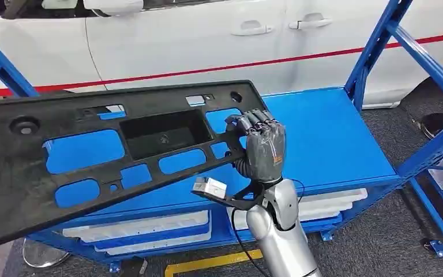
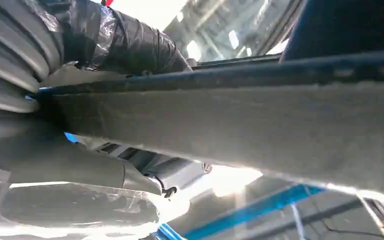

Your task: Take the parts from the cabinet and place them on the table.

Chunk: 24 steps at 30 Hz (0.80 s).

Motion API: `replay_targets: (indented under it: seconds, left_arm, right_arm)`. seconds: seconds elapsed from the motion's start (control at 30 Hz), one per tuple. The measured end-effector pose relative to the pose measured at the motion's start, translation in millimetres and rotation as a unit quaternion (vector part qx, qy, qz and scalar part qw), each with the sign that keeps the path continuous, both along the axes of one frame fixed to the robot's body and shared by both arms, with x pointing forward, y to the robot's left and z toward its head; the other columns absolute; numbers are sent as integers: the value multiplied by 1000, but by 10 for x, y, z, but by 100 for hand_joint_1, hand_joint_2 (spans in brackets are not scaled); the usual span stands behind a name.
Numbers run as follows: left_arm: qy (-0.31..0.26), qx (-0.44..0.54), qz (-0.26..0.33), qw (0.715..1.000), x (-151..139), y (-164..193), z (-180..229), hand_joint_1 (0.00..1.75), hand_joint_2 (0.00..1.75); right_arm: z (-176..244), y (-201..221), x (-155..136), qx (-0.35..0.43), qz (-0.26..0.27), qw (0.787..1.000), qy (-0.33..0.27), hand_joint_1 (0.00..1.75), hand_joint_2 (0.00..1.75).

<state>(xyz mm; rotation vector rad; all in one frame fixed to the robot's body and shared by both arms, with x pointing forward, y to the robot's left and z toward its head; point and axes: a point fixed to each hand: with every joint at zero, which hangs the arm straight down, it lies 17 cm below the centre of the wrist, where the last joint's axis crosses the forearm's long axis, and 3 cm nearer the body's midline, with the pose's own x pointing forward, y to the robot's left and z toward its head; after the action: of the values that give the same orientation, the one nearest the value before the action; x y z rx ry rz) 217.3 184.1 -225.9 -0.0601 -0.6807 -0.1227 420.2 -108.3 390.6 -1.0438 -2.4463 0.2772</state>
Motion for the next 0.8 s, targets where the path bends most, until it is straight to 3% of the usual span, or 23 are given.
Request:
replay_targets:
  seconds: [0.33, 0.8]
  left_arm:
    - [-6, -11, -4, 1000, 54, -101, 42, 0, 175]
    - [-4, -19, -7, 1000, 19, -201, 49, 0, 175]
  right_arm:
    - [-87, 338, 12, -10, 36, 999, 26, 175, 175]
    - [-279, 337, 80, -32, 32, 998, 49, 175, 175]
